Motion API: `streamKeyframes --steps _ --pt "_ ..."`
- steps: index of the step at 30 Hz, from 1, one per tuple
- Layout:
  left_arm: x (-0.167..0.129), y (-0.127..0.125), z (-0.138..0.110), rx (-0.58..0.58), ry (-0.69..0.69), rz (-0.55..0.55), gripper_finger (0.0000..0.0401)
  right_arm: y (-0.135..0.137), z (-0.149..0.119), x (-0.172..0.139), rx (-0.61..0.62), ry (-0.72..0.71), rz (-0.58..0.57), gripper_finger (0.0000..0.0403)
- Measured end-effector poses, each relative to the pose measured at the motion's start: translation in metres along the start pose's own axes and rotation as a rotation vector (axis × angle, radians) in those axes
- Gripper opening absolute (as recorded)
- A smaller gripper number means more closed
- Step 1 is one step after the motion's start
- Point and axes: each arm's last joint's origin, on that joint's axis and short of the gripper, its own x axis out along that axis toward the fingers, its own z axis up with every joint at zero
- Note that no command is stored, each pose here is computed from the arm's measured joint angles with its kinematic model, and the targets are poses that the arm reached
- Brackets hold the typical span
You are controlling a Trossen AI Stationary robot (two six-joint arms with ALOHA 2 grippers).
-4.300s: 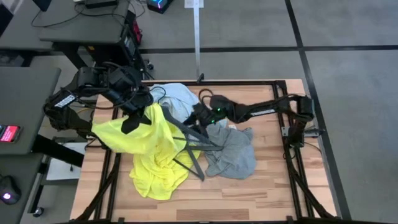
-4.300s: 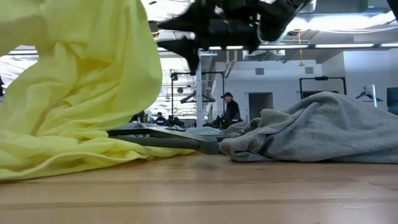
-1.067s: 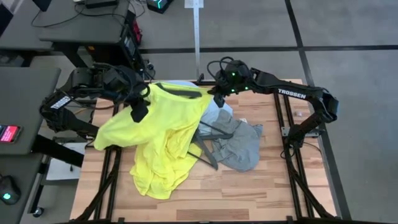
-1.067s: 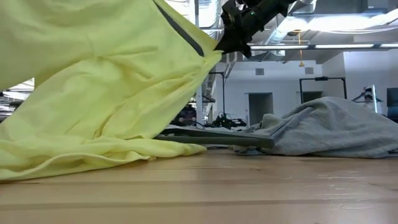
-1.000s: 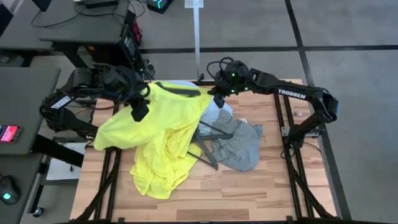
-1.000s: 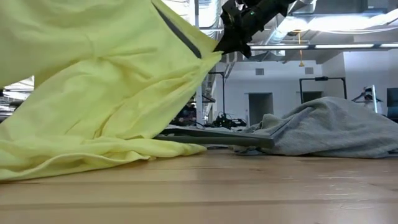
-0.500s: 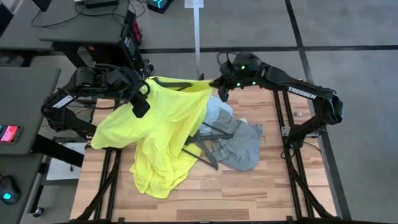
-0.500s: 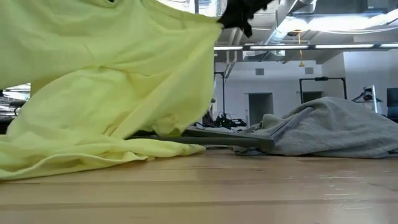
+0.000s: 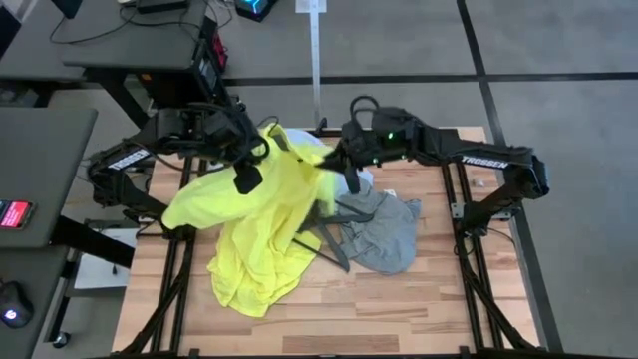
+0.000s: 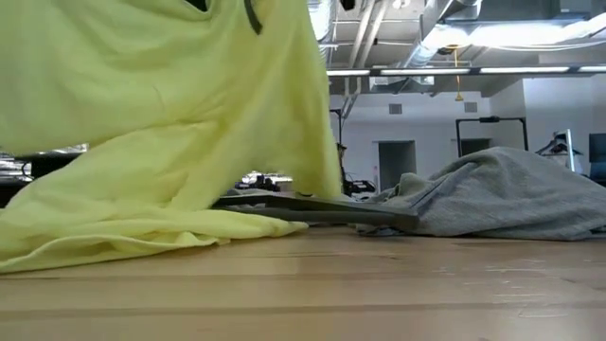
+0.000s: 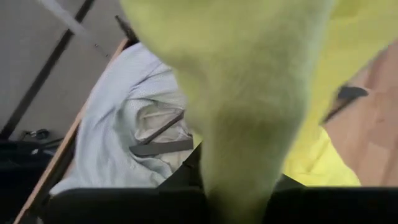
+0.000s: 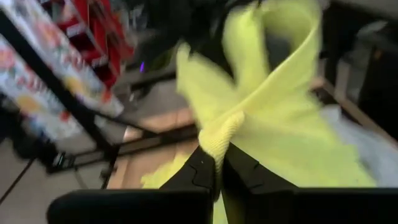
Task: Hang clothes
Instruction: Hang the yellow shirt on the rack
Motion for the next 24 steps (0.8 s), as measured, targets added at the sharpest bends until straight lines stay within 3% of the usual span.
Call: streamKeyframes --steps 6,12,16,20,24 --pt "-0.003 -0.004 0.002 0.042 -0.026 -0.138 0.0009 -0.005 -0.014 -0.002 0.007 0.146 -0.027 0.0072" --pt "-0.005 -0.009 0.005 0.122 -0.066 -0.296 0.0009 -0.003 -0.014 -0.001 -0.107 0.146 -0.001 0.0165" --pt "-0.005 -0.010 0.004 0.172 -0.062 -0.320 0.0009 -0.005 -0.013 -0.003 -0.170 0.141 -0.005 0.0213" --pt "-0.006 -0.011 0.006 0.198 -0.091 -0.321 0.0009 -0.007 -0.013 0.002 -0.176 0.134 0.034 0.0237" --pt "-0.001 -0.012 0.012 0.207 -0.105 -0.324 0.0009 -0.006 -0.025 0.024 -0.164 0.195 0.102 0.0234"
